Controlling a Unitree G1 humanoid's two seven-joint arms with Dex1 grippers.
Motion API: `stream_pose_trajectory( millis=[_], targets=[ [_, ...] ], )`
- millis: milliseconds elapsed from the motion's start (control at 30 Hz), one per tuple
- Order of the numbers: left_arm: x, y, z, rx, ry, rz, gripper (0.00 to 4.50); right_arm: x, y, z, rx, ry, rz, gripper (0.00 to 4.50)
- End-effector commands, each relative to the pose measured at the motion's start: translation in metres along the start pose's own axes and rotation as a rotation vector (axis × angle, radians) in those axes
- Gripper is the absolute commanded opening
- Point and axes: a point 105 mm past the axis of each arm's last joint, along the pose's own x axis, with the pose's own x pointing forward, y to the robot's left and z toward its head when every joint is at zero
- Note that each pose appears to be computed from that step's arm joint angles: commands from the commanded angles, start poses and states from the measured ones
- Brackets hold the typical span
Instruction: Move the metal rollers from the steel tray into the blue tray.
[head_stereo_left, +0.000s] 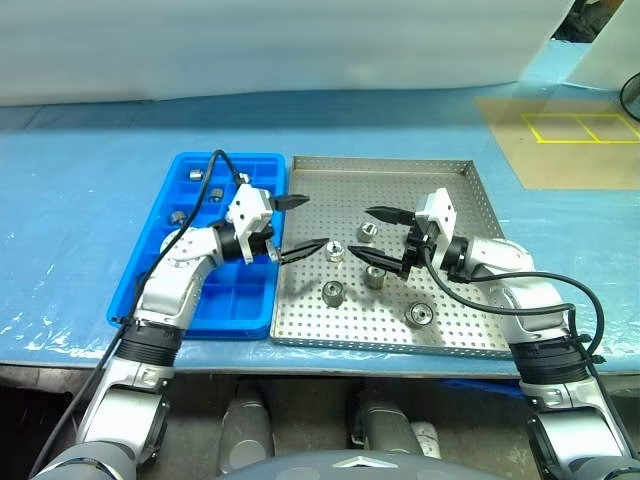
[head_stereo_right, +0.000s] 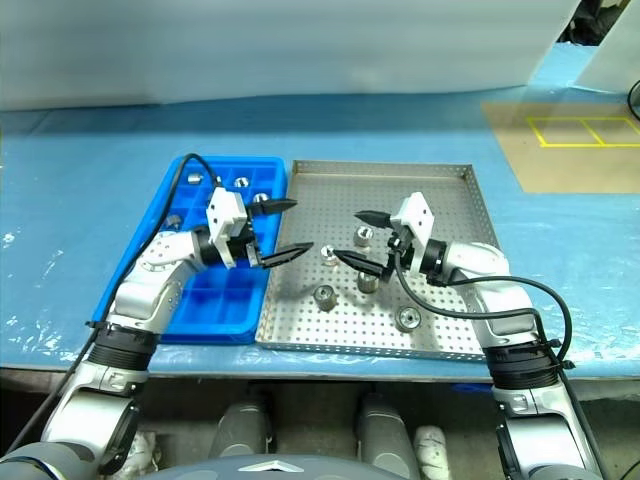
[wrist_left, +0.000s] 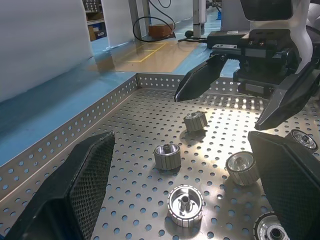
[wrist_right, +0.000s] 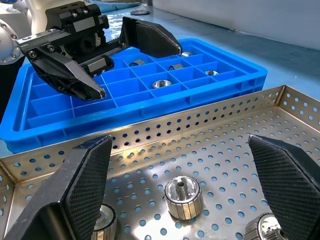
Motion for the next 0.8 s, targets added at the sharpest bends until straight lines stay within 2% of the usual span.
stream_pose_trajectory(
  millis=[33, 433, 800],
  targets=[
    [0.005, 0.0, 0.012, 0.039, -0.031, -0.01, 4.48, 0.0, 0.002, 0.005, -0.035, -0.014, 0.014, 4.5],
    [0.01, -0.002, 0.01, 0.031, -0.031, -0.024, 4.48, -0.004, 0.002, 0.005, -0.045, 0.002, 0.003, 4.5],
    [0.029, 0.005, -0.018, 0.044, 0.229, -0.11, 4.48, -0.001, 0.0, 0.007, -0.032, -0.015, -0.039, 4.5]
  ],
)
